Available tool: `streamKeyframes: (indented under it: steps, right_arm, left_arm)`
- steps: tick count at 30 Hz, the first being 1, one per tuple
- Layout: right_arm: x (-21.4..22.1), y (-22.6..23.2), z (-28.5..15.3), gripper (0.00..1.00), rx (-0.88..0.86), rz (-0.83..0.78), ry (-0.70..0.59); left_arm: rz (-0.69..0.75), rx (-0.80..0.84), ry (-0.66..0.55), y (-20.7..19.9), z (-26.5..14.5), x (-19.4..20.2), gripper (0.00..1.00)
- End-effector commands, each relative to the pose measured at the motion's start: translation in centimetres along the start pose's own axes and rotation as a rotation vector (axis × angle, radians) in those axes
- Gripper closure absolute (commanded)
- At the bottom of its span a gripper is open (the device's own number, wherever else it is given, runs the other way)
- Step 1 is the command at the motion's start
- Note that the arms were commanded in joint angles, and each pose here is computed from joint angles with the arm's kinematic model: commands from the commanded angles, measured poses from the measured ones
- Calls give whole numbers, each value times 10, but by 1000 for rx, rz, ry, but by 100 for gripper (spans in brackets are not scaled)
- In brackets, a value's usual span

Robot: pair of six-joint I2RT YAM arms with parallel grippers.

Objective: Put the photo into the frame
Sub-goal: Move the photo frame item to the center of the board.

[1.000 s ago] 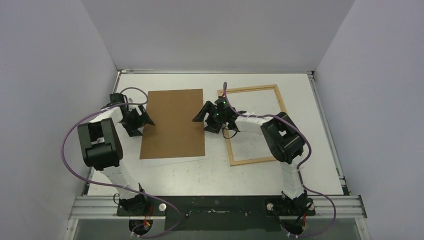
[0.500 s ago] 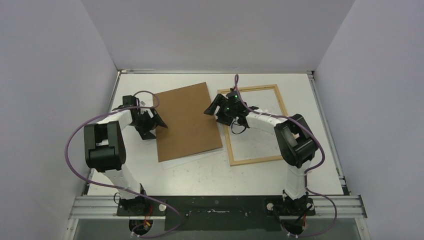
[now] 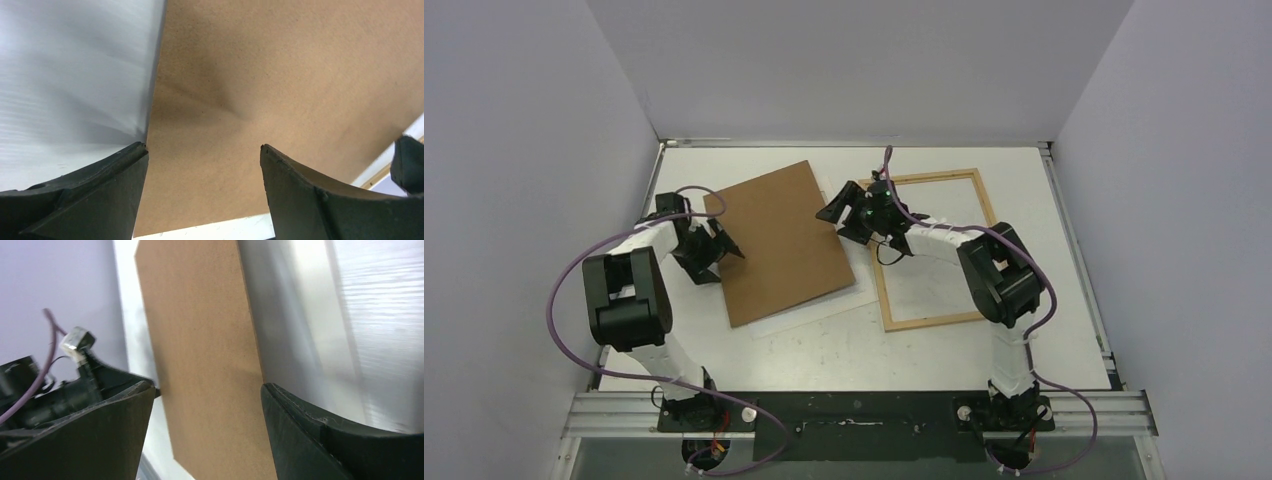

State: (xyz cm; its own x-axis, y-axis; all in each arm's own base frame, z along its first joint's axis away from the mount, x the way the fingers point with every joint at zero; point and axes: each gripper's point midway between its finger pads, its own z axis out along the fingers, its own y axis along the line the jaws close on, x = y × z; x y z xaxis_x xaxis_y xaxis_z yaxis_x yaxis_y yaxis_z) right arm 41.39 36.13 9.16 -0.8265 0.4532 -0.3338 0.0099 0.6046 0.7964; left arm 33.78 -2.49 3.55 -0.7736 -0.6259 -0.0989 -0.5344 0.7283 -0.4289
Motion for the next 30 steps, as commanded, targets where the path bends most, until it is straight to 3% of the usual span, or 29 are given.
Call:
streamKeyframes:
  steps: [1, 8, 16, 23, 30]
  right_arm:
    - [45, 125, -12, 22, -396, -25, 134]
    - [86, 159, 4, 21, -473, -40, 203]
    - [111, 129, 26, 22, -331, -82, 202]
    - [43, 81, -13, 22, -44, -214, 61]
    - [3, -3, -44, 23, 228, -249, 78]
  left_arm:
    - [-14, 105, -60, -28, -27, -26, 21]
    - [12, -48, -125, -4, -37, -61, 21]
    - [22, -224, -163, 35, -41, -86, 21]
    - [89, 4, -96, -16, -35, -67, 21]
    - [184, 113, -48, -80, -25, -30, 21]
